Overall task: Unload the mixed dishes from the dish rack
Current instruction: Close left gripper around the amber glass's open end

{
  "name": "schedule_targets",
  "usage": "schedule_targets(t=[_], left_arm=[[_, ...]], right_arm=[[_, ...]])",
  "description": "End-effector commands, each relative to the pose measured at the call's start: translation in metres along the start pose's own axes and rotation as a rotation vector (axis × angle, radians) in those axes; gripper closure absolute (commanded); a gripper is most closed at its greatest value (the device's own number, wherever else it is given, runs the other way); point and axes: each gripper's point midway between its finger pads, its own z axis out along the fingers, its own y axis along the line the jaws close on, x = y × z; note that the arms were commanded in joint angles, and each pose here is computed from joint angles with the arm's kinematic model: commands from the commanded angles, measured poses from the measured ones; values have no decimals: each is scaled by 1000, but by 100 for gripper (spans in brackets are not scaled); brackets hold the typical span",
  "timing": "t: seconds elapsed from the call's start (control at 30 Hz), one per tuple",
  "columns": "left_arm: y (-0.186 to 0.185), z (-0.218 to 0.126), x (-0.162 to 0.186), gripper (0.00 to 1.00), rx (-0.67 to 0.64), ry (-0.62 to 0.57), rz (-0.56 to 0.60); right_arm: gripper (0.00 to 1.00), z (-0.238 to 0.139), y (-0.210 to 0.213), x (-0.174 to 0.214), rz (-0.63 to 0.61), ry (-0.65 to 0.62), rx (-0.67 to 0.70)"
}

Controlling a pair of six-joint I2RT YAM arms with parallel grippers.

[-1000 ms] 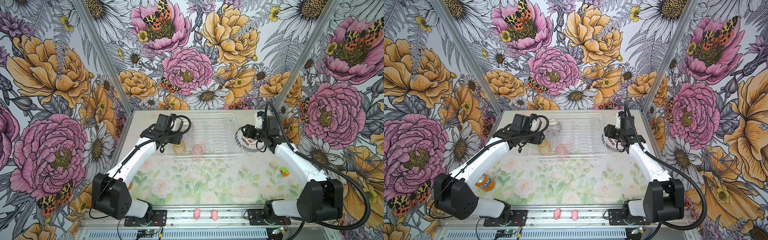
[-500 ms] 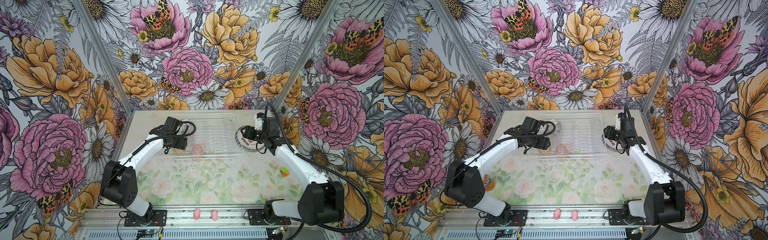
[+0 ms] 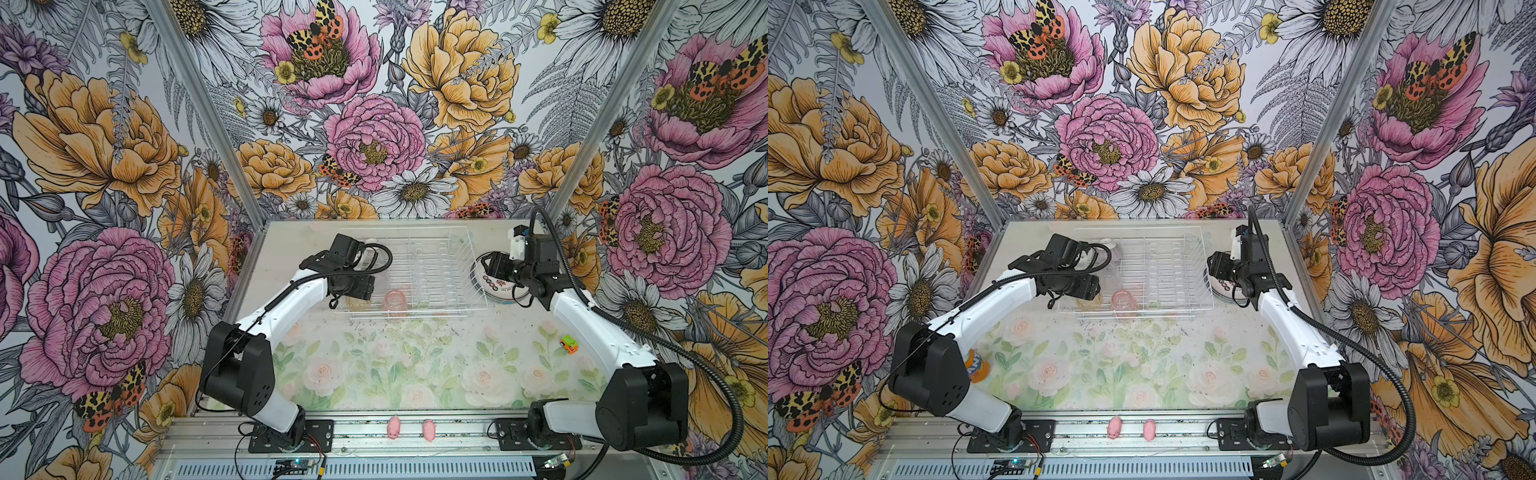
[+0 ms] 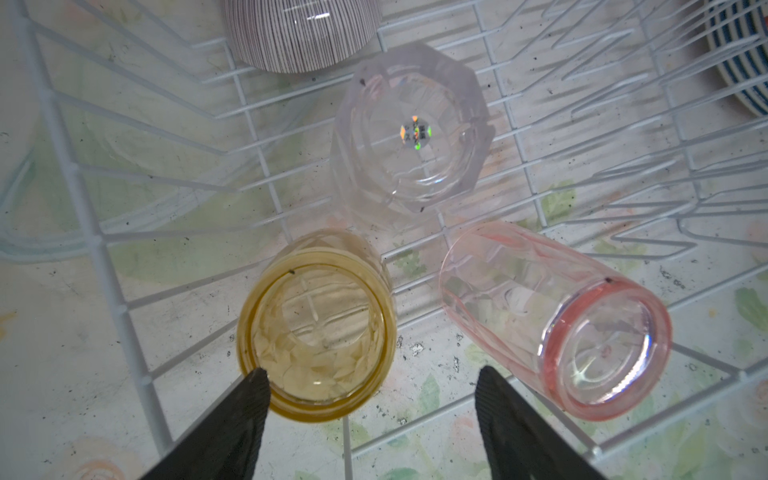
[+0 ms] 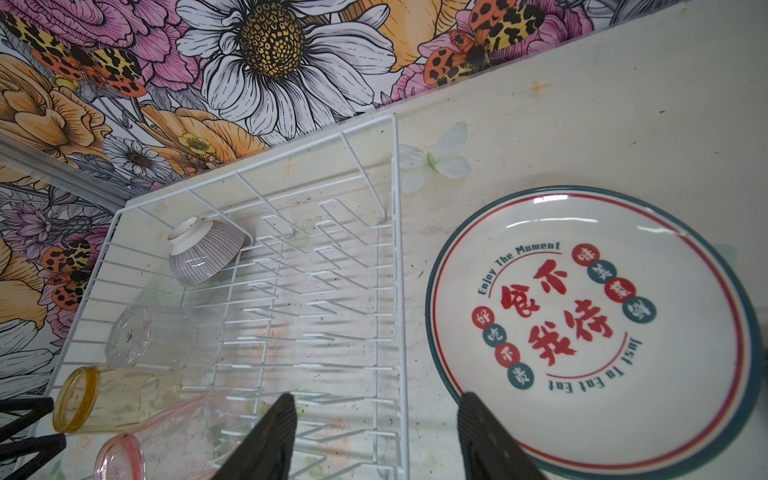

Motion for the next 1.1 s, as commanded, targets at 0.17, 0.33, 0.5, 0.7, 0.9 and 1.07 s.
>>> schedule_targets(t=[0.17, 0.33, 0.5, 0.7, 0.9, 1.07], left_arm=[[10, -34, -19, 19, -61, -98, 6], [16, -15, -9, 19, -68, -32, -7], [15, 0, -9, 18, -59, 4, -4], [17, 11, -11, 17, -62, 26, 10], [18, 22, -9, 17, -69, 55, 17], [22, 28, -6, 17, -85, 73, 22]], right_arm=[[36, 3, 4, 1, 9, 8, -19], [36, 2, 4, 1, 7, 5, -20], [36, 2, 4, 1, 7, 4, -19], [36, 5, 2, 1, 8, 7, -12], [36, 8, 1, 1, 10, 15, -10], [36, 11, 1, 2, 10, 22, -8]])
